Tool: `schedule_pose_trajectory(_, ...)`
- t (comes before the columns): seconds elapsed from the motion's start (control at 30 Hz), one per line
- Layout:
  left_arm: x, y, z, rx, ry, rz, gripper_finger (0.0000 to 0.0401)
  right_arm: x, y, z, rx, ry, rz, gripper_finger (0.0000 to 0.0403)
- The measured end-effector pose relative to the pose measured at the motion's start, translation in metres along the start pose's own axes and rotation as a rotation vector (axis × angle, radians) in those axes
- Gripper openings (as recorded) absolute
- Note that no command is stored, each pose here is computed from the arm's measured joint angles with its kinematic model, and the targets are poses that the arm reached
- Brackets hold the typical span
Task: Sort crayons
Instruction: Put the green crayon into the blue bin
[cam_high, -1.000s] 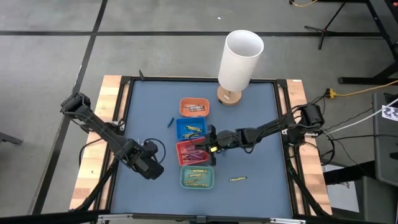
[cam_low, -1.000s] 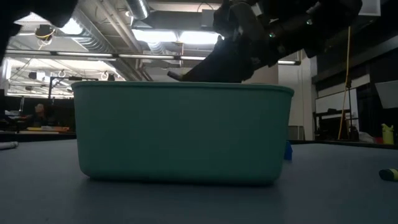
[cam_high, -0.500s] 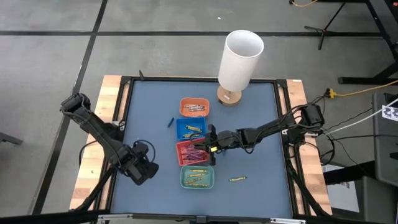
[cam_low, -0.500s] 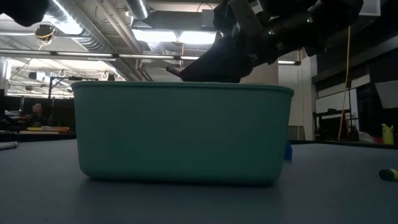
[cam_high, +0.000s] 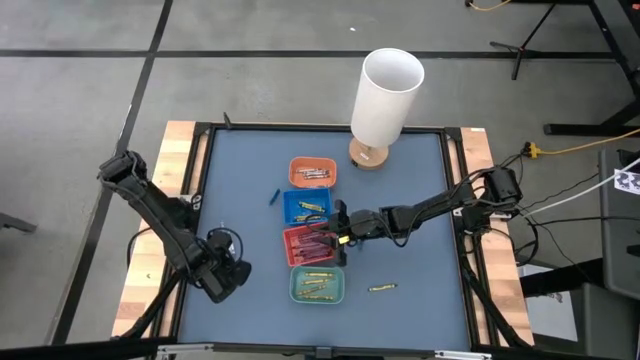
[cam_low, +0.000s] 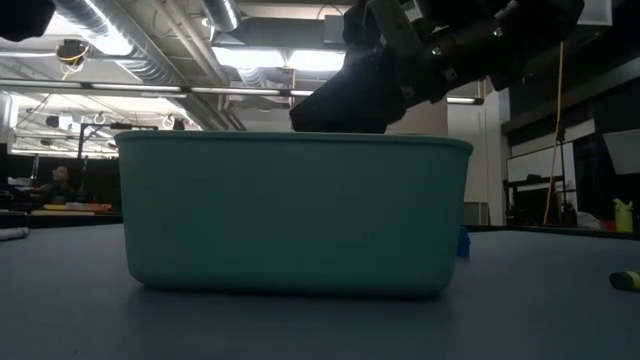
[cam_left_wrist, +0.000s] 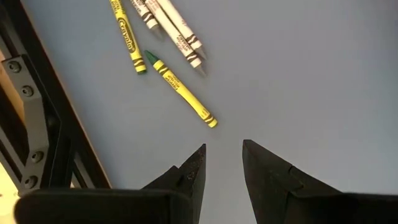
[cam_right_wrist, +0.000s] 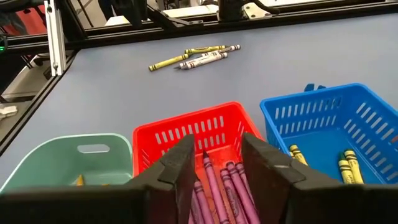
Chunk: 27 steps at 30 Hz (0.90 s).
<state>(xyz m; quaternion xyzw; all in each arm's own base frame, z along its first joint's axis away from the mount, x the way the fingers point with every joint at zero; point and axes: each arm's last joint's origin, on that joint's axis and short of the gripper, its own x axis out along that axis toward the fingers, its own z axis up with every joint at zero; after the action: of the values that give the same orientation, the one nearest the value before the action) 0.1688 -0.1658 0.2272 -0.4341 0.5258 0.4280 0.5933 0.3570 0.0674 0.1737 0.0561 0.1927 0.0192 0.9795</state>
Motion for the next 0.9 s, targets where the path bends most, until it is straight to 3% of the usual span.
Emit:
schedule_pose_trajectory(0.3,0.027,-0.009,-0.01,-0.047,-0.061,0.099,0.009,-0.015,0.0,0.01,-0.08,0.048,0.002,0.013)
schedule_pose_trajectory(0.47,0.038,-0.012,-0.013,-0.126,-0.09,0.136,0.009,-0.038,0.0,0.026,-0.09,0.071,-0.001,0.0129)
schedule_pose_trajectory(0.9,0.058,-0.017,-0.017,-0.199,-0.149,0.199,0.009,-0.102,-0.003,0.055,-0.123,0.116,-0.015,0.0129)
